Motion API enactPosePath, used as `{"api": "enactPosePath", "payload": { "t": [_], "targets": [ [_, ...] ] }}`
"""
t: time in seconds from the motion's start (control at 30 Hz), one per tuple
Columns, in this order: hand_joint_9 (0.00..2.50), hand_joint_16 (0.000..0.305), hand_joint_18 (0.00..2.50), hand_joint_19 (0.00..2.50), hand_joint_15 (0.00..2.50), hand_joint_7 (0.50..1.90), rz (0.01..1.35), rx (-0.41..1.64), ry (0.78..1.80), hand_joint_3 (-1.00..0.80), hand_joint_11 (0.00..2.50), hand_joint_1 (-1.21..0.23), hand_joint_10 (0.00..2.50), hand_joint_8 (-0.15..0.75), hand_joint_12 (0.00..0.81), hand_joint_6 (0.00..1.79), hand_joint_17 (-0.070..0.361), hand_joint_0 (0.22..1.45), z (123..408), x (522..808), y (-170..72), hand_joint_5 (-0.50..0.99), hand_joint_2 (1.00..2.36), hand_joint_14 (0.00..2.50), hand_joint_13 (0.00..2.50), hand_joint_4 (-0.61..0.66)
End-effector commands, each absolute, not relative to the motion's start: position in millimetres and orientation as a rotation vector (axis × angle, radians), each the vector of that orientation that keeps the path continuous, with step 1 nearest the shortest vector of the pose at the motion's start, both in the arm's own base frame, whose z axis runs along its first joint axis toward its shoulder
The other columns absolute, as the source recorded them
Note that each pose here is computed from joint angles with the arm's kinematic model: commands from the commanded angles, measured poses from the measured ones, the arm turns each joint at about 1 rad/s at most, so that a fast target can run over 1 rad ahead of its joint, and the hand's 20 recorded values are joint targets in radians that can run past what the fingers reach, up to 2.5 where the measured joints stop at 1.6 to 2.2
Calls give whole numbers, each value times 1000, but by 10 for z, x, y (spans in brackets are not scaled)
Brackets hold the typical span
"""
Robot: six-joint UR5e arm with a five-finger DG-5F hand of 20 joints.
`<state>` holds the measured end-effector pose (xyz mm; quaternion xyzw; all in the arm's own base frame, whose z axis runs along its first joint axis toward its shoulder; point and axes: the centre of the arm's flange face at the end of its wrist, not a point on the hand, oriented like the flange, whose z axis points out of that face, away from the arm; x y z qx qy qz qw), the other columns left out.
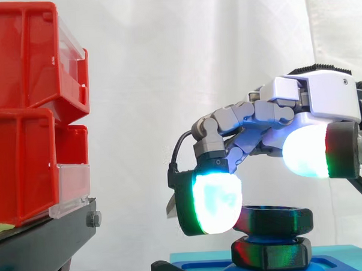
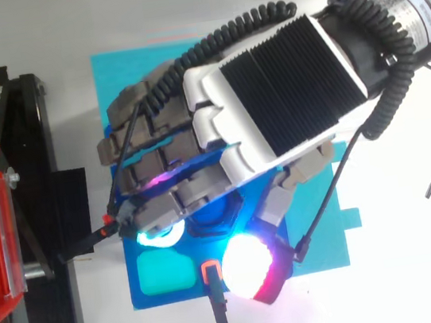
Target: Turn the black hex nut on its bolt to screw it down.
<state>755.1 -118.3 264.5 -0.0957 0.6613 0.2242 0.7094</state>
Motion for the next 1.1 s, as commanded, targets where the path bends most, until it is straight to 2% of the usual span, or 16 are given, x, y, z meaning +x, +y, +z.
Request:
{"api": "enactPosePath", "payload": {
  "t": [0.0,0.03,0.27,0.5,0.83,1.07],
  "targets": [
    [831,49,578,424,162,1300,489,-211,1460,-500,131,-237,6,238,342,504,110,472,2647,7536,-1298,18,1000,7,697,10],
    [831,49,579,425,155,1303,487,-214,1448,-500,131,-237,6,235,342,504,110,473,2670,7513,-1421,18,1000,8,697,12],
    [834,49,581,425,162,1290,484,-229,1444,-500,139,-236,6,237,342,504,110,473,2662,7411,-1767,16,1000,7,697,33],
    [840,49,583,425,166,1282,499,-239,1444,-500,140,-235,7,240,343,504,111,473,2685,7342,-1943,13,1000,7,701,40],
    [838,50,589,426,166,1185,509,-251,1408,-500,154,-227,9,242,346,505,112,470,2834,7456,-1792,-1,1000,7,702,60],
    [833,50,590,431,172,1104,516,-255,1371,-500,159,-222,8,245,347,505,112,470,2866,7582,-1486,-13,1000,7,703,86]
  ]
}}
